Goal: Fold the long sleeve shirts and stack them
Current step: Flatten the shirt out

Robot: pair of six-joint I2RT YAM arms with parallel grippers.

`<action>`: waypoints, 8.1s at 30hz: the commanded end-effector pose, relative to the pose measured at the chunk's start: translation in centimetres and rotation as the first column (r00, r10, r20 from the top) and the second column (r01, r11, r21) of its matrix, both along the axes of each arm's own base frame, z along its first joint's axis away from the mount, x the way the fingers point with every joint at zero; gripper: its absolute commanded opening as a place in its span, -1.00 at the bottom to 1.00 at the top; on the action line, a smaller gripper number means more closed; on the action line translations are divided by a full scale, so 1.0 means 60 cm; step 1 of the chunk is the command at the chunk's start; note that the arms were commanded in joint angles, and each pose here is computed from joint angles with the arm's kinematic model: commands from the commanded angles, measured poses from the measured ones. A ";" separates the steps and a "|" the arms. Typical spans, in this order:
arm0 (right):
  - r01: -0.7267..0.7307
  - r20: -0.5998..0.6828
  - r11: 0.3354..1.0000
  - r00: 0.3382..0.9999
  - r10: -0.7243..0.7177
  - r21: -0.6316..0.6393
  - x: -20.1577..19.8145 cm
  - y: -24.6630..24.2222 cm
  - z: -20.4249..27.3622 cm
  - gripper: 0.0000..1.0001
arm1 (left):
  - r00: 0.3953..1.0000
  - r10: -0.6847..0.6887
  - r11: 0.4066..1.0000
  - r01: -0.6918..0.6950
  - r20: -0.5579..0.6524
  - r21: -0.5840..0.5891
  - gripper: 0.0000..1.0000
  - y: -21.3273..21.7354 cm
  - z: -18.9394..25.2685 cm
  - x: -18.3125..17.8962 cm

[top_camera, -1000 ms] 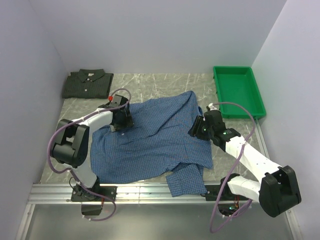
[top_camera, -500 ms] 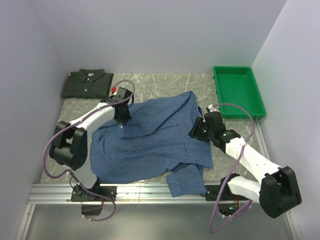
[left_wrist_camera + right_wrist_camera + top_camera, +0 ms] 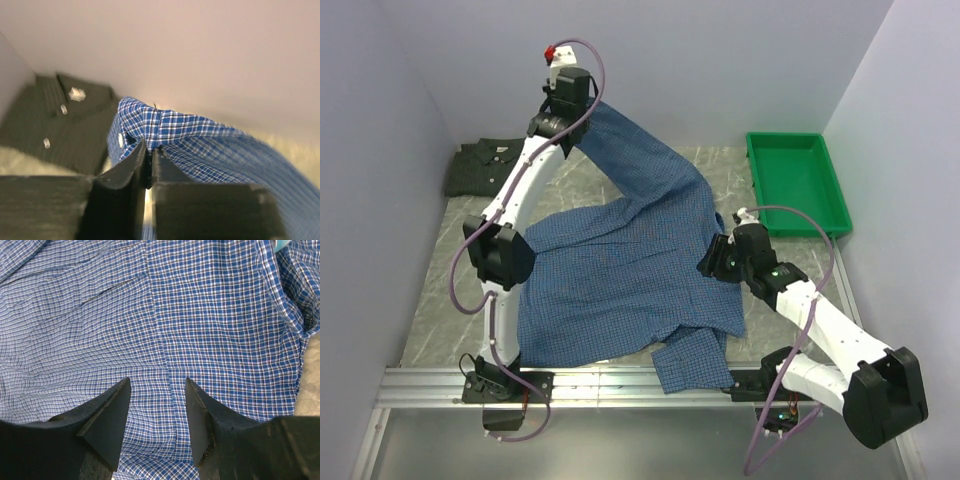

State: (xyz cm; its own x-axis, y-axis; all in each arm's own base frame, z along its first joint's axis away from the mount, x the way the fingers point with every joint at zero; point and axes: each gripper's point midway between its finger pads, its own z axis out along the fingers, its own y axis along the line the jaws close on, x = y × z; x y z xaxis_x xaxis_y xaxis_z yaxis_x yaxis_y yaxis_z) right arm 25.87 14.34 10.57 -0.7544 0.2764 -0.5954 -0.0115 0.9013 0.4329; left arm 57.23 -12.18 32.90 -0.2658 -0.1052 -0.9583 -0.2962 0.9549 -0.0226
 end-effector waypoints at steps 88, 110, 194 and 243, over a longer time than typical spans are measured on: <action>-0.029 -0.175 0.987 0.984 0.001 -0.156 0.013 0.038 -0.091 0.05 | 0.891 -0.009 0.793 -0.270 -0.454 -0.546 0.99 0.097 -0.362 -0.417; 0.350 -0.353 0.937 0.877 -0.326 0.004 0.110 -0.059 -0.157 0.11 | 0.733 0.026 0.813 -0.412 -0.680 -0.413 0.99 0.083 -0.551 -0.285; 0.020 -0.324 0.996 0.945 -0.049 -0.092 0.436 0.057 -0.162 0.11 | 0.247 -0.739 0.661 0.444 -0.627 -0.605 0.99 -0.280 -0.513 -0.710; 0.419 -0.180 0.890 0.875 -0.449 -0.180 0.132 -0.159 -0.092 0.02 | 0.838 -0.014 0.921 -0.202 -0.545 -0.334 0.96 0.099 -0.410 -0.121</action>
